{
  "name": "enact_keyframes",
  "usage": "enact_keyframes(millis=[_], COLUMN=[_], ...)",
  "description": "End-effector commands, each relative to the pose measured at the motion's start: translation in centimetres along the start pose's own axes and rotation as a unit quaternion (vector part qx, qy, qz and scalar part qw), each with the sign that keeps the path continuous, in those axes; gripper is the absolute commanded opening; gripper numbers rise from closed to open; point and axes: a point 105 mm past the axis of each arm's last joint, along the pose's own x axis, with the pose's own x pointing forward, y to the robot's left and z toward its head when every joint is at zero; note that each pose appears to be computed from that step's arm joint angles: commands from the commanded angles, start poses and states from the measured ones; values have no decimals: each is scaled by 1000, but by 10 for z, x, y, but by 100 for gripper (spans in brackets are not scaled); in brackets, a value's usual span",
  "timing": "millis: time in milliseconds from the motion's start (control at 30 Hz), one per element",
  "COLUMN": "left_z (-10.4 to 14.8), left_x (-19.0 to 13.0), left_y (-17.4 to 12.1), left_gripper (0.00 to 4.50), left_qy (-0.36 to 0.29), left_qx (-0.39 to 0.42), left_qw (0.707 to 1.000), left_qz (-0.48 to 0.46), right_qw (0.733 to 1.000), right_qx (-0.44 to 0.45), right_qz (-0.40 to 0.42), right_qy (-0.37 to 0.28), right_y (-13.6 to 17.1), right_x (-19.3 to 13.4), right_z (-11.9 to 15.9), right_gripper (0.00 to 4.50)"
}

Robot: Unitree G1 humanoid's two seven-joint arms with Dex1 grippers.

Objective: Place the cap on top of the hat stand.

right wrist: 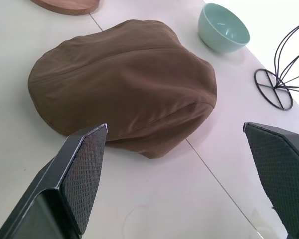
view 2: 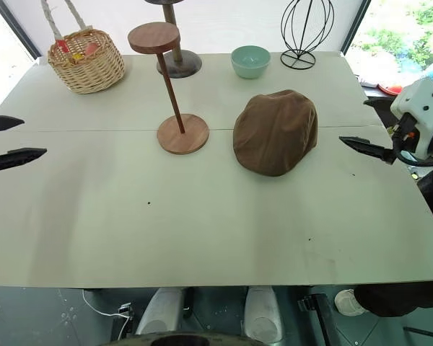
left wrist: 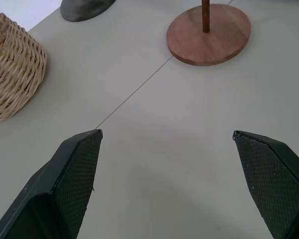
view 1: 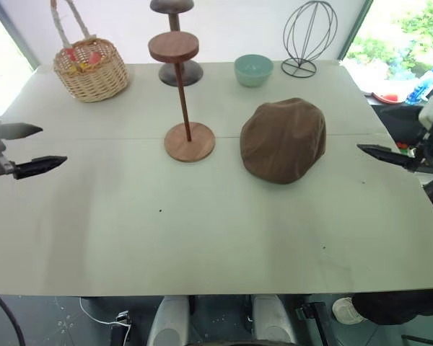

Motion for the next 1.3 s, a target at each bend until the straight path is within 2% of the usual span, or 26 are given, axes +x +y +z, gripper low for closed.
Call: enact_keyframes(millis=[33,133,233,333,500,633,800,900,1100,1300], left_z=[34,72,107,124,141,135,132,130,133,133], left_x=[-3,5,10,13,21,30,39,43,48,51], left_y=[0,-17,-47,-73,-98,-111,-114,-118,-120,-118], left_gripper=[441,441,441,441,441,441,441,441,441,441], left_qy=[-39,-92,-128,-134,-133,-106,-98,-93,-95,-95], left_qx=[6,-2,-9,-7,-4,9,-2,-1,0,1], left_qw=[999,993,975,954,921,901,891,886,883,885], left_qz=[-16,-79,-181,-269,-366,-420,-443,-455,-460,-456], right_qw=[999,998,998,998,998,997,995,991,977,963], right_qx=[-36,-54,-69,-59,-63,-65,-74,-99,-169,-209], right_qz=[-26,-18,-12,-12,26,34,21,19,-23,-66], right_qy=[-3,-3,2,3,8,31,56,84,129,154], right_y=[-13,-11,-2,13,66,107,136,156,161,151], right_x=[-5,1,10,20,42,62,83,97,118,131], right_z=[20,38,61,78,91,78,60,38,-2,-23], right_gripper=[450,450,450,450,450,450,450,450,450,450])
